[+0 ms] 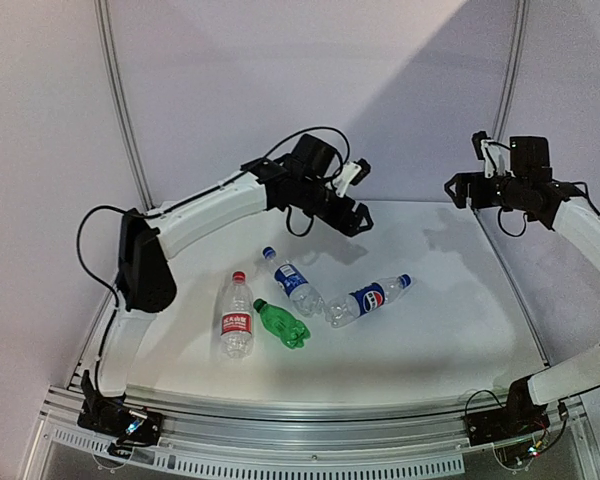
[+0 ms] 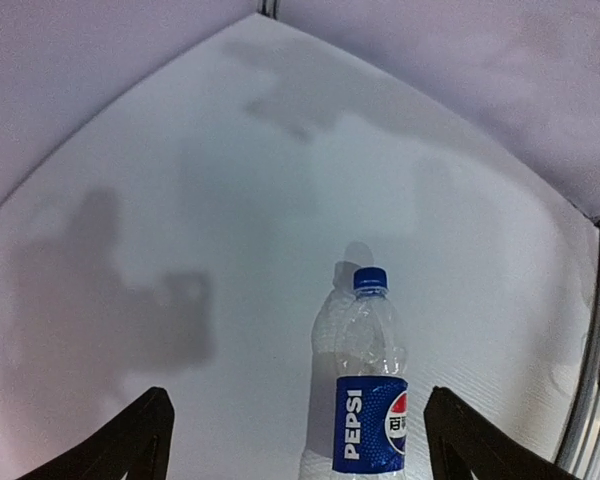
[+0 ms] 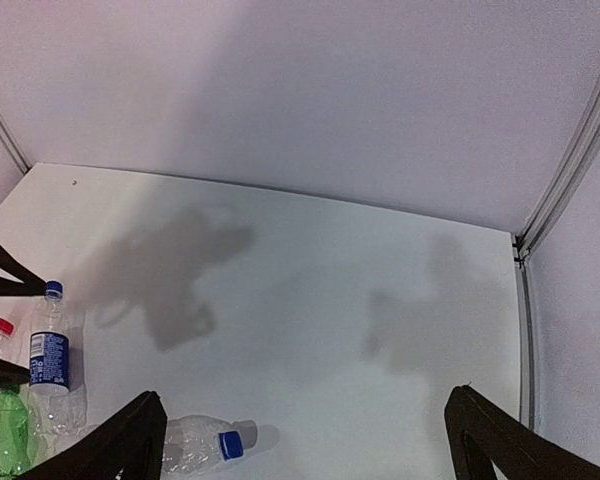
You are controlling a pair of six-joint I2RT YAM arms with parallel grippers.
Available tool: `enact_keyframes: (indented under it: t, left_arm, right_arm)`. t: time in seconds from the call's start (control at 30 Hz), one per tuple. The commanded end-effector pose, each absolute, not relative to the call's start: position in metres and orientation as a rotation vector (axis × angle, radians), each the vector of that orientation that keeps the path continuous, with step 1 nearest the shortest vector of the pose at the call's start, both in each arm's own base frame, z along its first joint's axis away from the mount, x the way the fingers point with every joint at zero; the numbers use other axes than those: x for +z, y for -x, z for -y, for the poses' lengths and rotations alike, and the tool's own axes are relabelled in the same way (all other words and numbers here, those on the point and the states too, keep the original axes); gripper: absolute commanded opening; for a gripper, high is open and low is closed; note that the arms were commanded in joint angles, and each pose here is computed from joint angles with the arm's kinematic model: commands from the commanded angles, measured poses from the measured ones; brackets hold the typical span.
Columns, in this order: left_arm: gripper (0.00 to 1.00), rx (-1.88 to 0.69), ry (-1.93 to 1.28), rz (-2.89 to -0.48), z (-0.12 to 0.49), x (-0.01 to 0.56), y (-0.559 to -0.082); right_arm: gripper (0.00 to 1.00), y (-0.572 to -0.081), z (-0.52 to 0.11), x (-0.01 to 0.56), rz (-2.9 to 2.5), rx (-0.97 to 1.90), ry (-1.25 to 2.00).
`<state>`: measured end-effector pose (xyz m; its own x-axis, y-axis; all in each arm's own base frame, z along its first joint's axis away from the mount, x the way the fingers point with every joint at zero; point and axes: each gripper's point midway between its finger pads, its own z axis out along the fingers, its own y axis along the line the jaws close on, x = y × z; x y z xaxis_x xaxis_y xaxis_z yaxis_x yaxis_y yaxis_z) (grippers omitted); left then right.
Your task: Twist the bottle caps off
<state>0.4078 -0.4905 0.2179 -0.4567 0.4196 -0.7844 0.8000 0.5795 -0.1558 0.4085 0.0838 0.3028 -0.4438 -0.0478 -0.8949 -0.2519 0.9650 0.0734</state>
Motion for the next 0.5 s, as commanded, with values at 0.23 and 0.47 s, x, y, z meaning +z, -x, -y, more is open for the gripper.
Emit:
enact_keyframes:
  t: [0.23, 0.47]
  left_arm:
    - [0.95, -0.578, -1.293, -2.401, 0.507, 0.084, -0.330]
    - [0.96, -0.493, -1.390, -2.516, 0.488, 0.046, -0.307]
  right_arm:
    - [0.99, -0.411, -0.087, 0.288, -2.077, 0.316, 0.248]
    - [0.99, -0.408, -0.091, 0.287, -2.072, 0.319, 0.309]
